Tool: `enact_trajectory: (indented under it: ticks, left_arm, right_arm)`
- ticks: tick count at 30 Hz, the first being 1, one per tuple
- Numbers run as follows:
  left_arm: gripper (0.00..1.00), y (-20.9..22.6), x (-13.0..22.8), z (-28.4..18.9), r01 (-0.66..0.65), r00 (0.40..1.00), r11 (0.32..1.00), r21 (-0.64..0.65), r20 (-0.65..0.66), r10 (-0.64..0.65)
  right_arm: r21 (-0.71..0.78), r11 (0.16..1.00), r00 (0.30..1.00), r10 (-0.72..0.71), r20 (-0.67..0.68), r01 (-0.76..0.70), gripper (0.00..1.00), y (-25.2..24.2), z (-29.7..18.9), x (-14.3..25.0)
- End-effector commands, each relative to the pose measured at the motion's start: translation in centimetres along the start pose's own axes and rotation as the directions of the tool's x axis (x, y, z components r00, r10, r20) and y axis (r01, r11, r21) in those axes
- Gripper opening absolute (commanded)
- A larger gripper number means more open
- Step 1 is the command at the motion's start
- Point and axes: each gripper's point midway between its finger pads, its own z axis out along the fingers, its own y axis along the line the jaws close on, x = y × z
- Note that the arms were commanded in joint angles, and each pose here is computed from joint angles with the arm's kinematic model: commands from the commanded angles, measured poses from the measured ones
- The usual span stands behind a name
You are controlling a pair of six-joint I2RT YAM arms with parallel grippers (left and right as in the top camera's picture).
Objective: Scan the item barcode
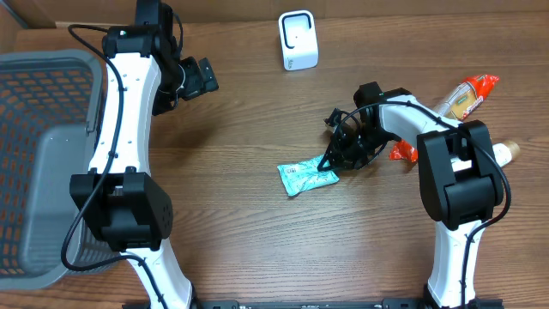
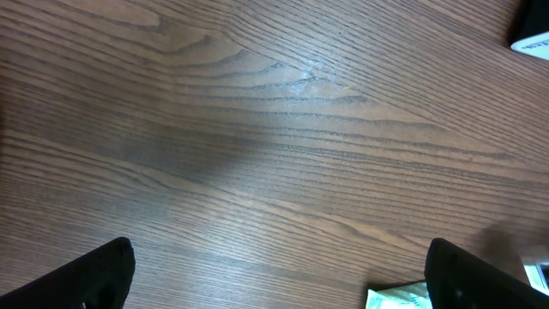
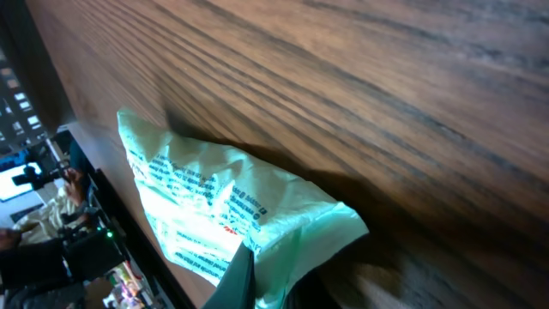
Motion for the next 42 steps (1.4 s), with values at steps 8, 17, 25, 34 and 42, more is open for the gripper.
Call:
enact_trajectory:
  ticks: [8,17,25,34,42]
  left_arm:
    - [0.99,-0.1,0.1,0.4,0.016,1.000,1.000,0.002,-0.012,-0.016]
    - [0.99,-0.1,0.1,0.4,0.016,1.000,1.000,0.002,-0.012,-0.016]
    - [0.99,-0.1,0.1,0.4,0.016,1.000,1.000,0.002,-0.012,-0.016]
    - [1.00,-0.1,0.1,0.4,0.016,1.000,1.000,0.002,-0.012,-0.016]
    - [1.00,-0.1,0.1,0.4,0.016,1.000,1.000,0.002,-0.012,-0.016]
  right_arm:
    - [-0.139,0.984,0.979,-0.083,0.184,0.109,0.04,4.7,-6.6,-3.8]
    - [-0.023,0.921,0.808,-0.328,0.490,0.389,0.04,15.8,-18.0,-3.6]
    - [0.111,0.953,0.714,-0.285,0.639,0.281,0.04,18.6,-23.8,-1.7]
    - [0.145,0.957,0.702,-0.283,0.653,0.251,0.04,18.3,-24.3,-1.7]
    - [0.305,0.942,0.630,-0.324,0.706,0.142,0.03,17.9,-25.1,-3.8]
